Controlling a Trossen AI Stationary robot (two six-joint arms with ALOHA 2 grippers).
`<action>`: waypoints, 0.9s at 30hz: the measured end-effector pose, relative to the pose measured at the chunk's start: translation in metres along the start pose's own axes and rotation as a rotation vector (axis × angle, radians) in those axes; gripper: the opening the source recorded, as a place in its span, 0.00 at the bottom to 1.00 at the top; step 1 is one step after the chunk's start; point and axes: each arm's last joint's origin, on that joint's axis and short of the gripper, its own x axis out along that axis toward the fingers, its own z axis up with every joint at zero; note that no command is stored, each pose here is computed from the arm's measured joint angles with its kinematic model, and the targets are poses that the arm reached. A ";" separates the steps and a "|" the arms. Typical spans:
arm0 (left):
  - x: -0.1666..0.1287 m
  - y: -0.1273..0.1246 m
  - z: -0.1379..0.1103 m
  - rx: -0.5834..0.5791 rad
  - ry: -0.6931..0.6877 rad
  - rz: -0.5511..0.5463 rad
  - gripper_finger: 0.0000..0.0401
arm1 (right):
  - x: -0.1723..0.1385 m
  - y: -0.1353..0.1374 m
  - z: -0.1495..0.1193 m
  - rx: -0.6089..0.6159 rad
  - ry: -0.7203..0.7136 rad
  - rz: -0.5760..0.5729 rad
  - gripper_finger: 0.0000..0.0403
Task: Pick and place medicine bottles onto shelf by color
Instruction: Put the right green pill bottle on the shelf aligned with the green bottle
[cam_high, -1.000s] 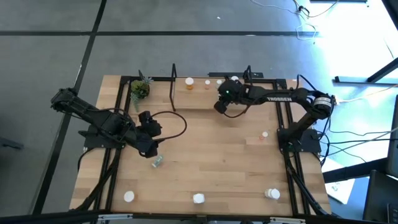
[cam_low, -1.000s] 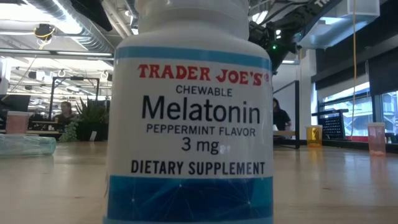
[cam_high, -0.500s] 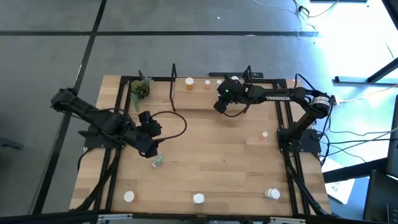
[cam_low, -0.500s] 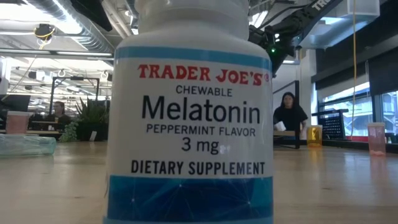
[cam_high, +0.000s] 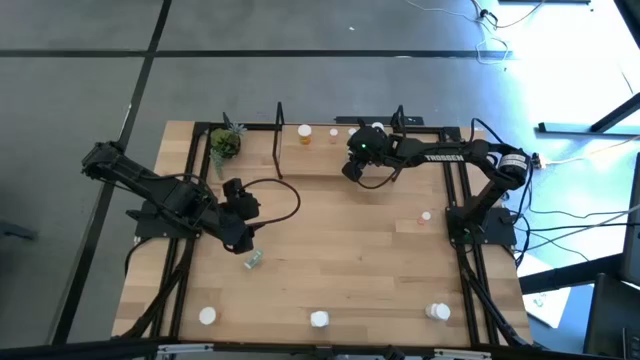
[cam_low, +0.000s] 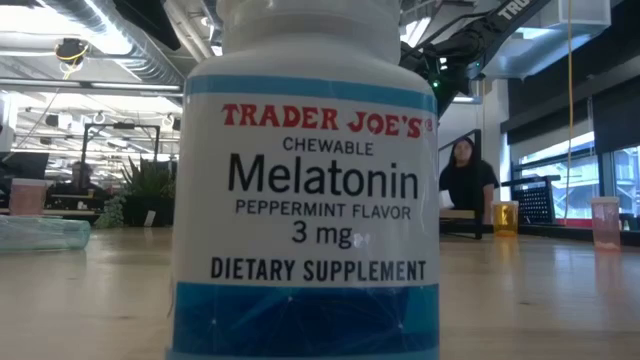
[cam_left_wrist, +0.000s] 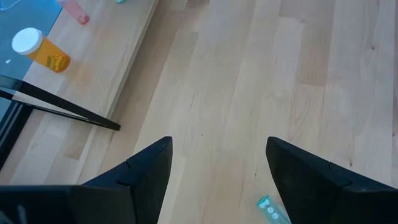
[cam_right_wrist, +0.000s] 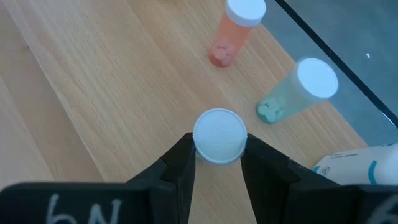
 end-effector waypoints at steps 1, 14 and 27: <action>0.000 0.000 0.000 0.000 0.000 0.000 0.63 | 0.000 0.000 0.000 0.000 0.000 0.000 0.29; 0.000 0.000 0.000 0.000 0.000 0.000 0.63 | 0.001 0.000 -0.003 0.037 0.020 -0.002 0.35; 0.000 0.000 0.000 0.000 0.000 0.000 0.63 | 0.002 0.000 -0.003 0.021 0.016 0.003 0.46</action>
